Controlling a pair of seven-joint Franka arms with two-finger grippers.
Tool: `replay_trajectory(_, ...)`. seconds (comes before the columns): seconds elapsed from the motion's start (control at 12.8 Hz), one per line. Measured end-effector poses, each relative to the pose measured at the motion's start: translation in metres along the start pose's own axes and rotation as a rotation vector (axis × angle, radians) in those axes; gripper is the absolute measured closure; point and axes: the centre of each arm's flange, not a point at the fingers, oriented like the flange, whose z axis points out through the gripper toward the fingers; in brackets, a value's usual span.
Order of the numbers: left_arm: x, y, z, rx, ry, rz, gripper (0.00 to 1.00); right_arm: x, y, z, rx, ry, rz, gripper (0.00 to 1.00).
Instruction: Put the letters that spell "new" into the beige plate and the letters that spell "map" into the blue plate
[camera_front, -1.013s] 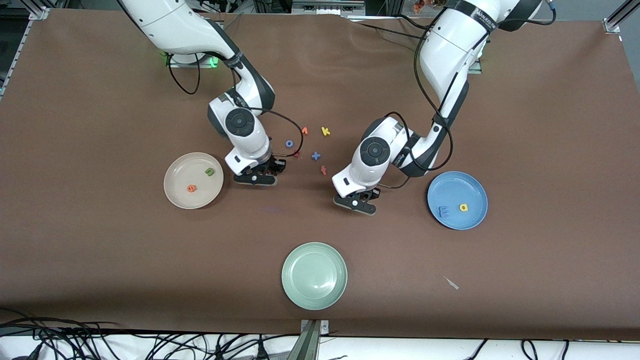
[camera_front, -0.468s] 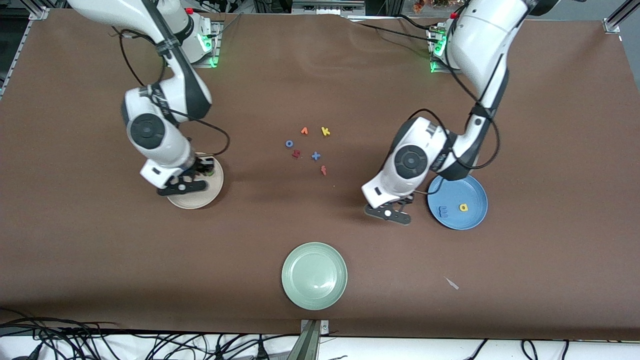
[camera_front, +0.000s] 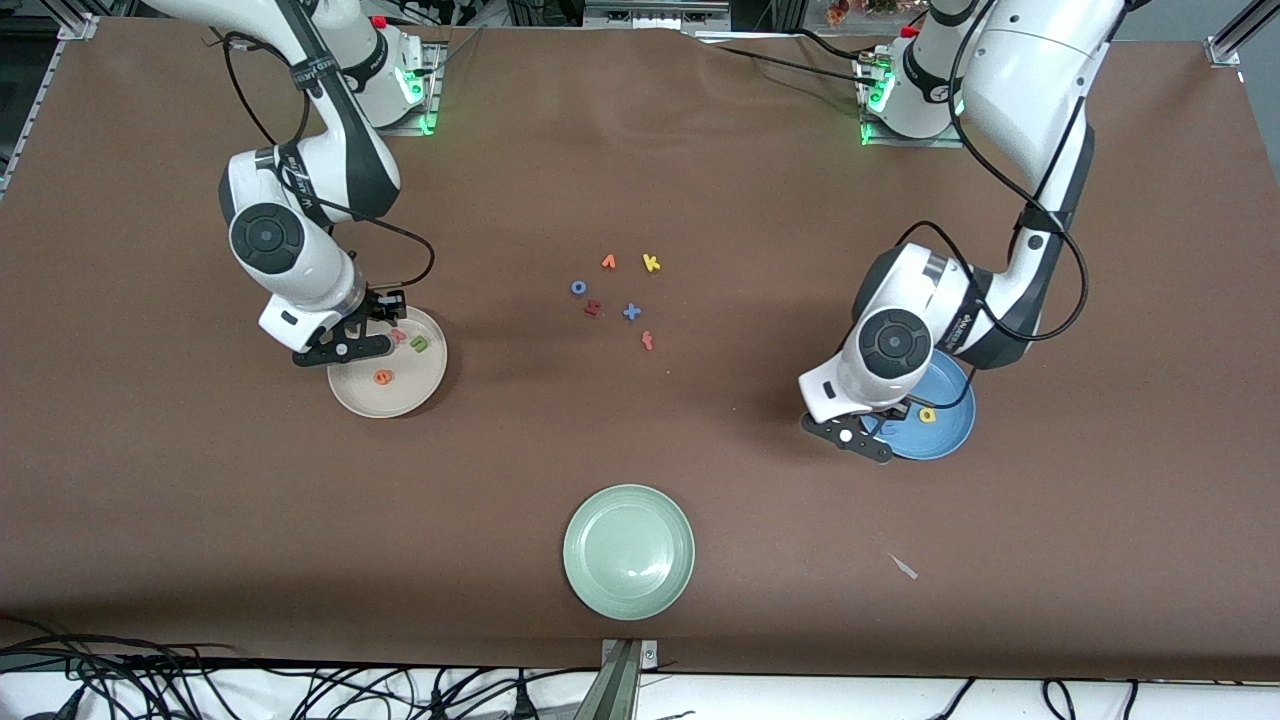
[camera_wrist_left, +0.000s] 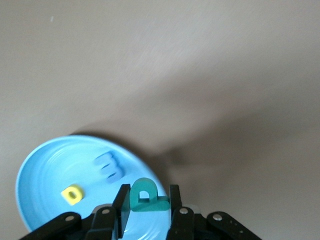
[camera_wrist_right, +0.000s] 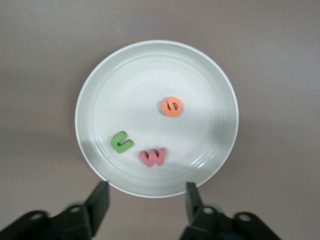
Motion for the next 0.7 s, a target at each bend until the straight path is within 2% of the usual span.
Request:
replay_trajectory(0.16, -0.014, -0.019, 0.011, 0.001, -0.003, 0.019, 0.64, 0.000, 0.002, -0.018, 0.002, 0.020, 0.005, 0.01)
replay_trajectory(0.31, -0.035, -0.036, 0.025, 0.033, 0.021, 0.028, 0.63, 0.007, 0.005, -0.049, 0.007, 0.052, 0.016, 0.00)
replay_trajectory(0.39, -0.045, -0.042, 0.030, 0.032, 0.030, 0.031, 0.58, 0.012, 0.008, -0.072, 0.007, 0.066, 0.022, 0.00)
replay_trajectory(0.55, -0.053, -0.047, 0.019, 0.037, 0.054, 0.029, 0.37, 0.018, 0.015, -0.129, 0.002, 0.078, 0.037, 0.00)
replay_trajectory(0.7, -0.056, -0.053, -0.022, 0.056, 0.094, 0.014, 0.16, 0.016, 0.031, -0.186, 0.000, 0.072, 0.064, 0.00)
